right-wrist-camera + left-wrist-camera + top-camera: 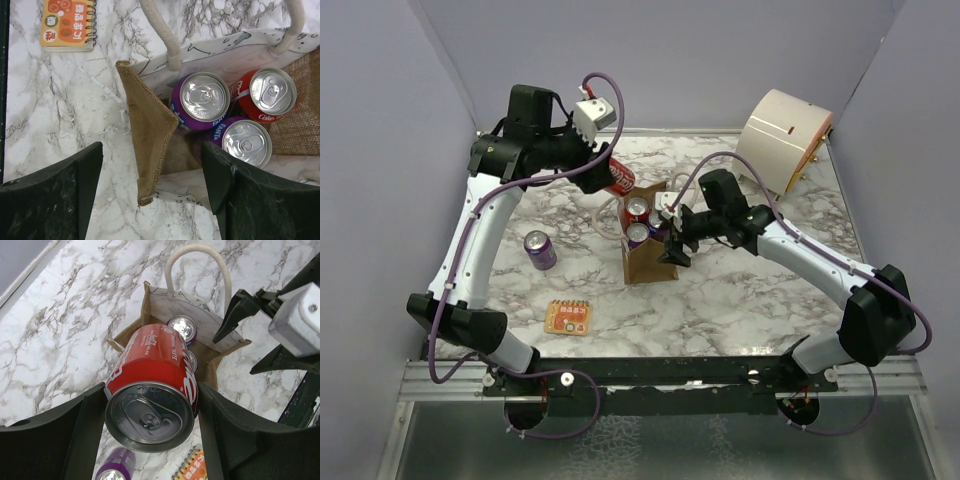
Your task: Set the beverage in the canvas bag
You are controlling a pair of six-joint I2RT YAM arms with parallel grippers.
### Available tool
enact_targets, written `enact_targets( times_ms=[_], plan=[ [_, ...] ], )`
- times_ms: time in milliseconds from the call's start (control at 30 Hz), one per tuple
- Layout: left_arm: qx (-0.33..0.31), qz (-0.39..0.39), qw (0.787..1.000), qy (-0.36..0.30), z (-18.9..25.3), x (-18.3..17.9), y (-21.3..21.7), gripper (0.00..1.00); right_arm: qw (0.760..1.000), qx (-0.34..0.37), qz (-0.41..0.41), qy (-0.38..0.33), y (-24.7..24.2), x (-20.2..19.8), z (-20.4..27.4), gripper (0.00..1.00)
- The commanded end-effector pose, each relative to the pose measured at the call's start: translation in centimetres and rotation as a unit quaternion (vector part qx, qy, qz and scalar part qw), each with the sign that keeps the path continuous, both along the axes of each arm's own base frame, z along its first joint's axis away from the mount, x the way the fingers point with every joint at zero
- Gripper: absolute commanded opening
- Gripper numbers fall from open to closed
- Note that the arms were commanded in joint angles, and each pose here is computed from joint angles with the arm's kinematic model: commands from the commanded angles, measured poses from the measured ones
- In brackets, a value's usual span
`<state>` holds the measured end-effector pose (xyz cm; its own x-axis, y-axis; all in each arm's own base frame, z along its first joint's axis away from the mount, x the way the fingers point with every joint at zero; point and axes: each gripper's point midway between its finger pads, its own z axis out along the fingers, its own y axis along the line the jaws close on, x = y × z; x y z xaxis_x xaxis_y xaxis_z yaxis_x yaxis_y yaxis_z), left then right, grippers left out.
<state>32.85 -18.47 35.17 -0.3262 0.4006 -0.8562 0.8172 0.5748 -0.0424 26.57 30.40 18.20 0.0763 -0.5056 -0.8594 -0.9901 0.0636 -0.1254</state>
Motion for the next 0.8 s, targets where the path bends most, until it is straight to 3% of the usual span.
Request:
enact_targets(
  times_ms=[0,267,533,767],
  plan=[
    [-0.052,-0.021,0.997,-0.059,3.3,1.7,-2.0,0.0,1.0,-0.011,-0.014,-0.015,0.6,0.9,-0.5,0.77],
    [-0.048,-0.04,0.997,-0.033,0.3,2.3,-4.0,0.0,1.0,-0.027,0.0,-0.011,0.5,0.0,-1.7,0.67],
    [-0.032,-0.072,0.997,-0.003,-3.0,1.0,-5.9,0.0,0.998,-0.024,0.054,0.01,-0.1,-2.9,-2.4,0.5],
    [-0.016,-0.113,0.993,0.008,-5.5,-0.2,-7.9,0.0,0.997,-0.017,0.078,0.01,-0.4,-4.3,-2.4,0.45]
  ],
)
